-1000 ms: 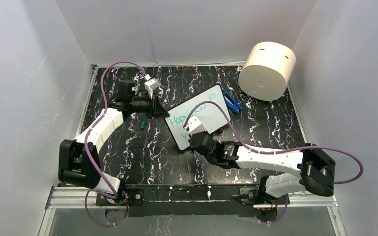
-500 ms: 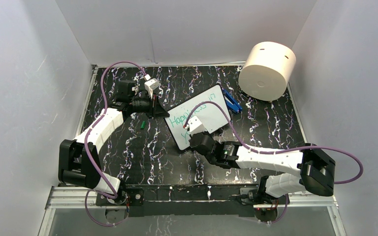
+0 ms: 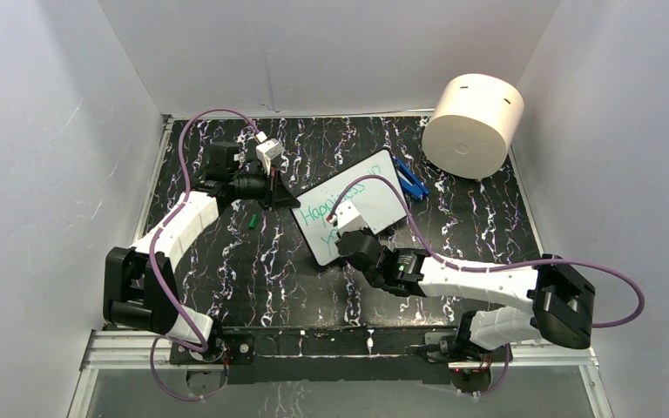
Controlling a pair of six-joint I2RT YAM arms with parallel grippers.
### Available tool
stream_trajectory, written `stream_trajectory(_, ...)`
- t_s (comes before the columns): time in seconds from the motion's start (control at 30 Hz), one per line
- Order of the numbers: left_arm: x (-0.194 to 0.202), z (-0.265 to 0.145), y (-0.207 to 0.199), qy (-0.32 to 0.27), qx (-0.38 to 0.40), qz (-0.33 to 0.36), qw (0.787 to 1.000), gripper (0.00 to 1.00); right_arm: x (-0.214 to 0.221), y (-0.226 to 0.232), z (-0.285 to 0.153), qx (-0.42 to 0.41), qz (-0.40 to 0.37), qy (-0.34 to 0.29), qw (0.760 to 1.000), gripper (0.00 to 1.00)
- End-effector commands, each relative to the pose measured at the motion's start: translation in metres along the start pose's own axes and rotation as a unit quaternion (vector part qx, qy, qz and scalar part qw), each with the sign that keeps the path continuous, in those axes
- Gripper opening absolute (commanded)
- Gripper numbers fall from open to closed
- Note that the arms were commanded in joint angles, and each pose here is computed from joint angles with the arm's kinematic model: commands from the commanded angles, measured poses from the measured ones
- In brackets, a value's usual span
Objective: Write a sentence on the whiteboard
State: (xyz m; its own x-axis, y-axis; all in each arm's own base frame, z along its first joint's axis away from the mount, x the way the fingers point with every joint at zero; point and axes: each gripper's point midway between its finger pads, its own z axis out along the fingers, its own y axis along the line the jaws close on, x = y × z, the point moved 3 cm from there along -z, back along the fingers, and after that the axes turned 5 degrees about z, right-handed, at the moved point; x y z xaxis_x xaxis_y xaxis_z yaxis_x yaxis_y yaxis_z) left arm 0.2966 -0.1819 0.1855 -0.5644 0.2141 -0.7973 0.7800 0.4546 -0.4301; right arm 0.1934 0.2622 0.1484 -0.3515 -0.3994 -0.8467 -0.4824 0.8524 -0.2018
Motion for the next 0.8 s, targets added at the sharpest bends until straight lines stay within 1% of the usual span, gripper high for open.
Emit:
stream_trajectory(0.0, 0.029, 0.005, 0.023, 0.052, -0.056, -0.015, 0.997, 0.0, -0.03, -0.004, -0.002, 0.004, 0.035, -0.052, 0.998, 0.0)
stream_trajectory(0.2, 0.029, 0.005, 0.023, 0.052, -0.056, -0.015, 0.997, 0.0, -0.031, -0.005, -0.001, 0.004, 0.033, -0.051, 0.998, 0.0)
stream_trajectory(0.6, 0.03, 0.005, 0.024, 0.053, -0.056, -0.016, 0.997, 0.0, -0.002, 0.001, 0.003, -0.015, 0.02, 0.005, 1.0, 0.0)
stream_trajectory(0.77, 0.03, 0.005, 0.024, 0.053, -0.057, -0.015, 0.997, 0.0, 0.005, -0.001, 0.0, -0.017, 0.021, 0.016, 1.0, 0.0)
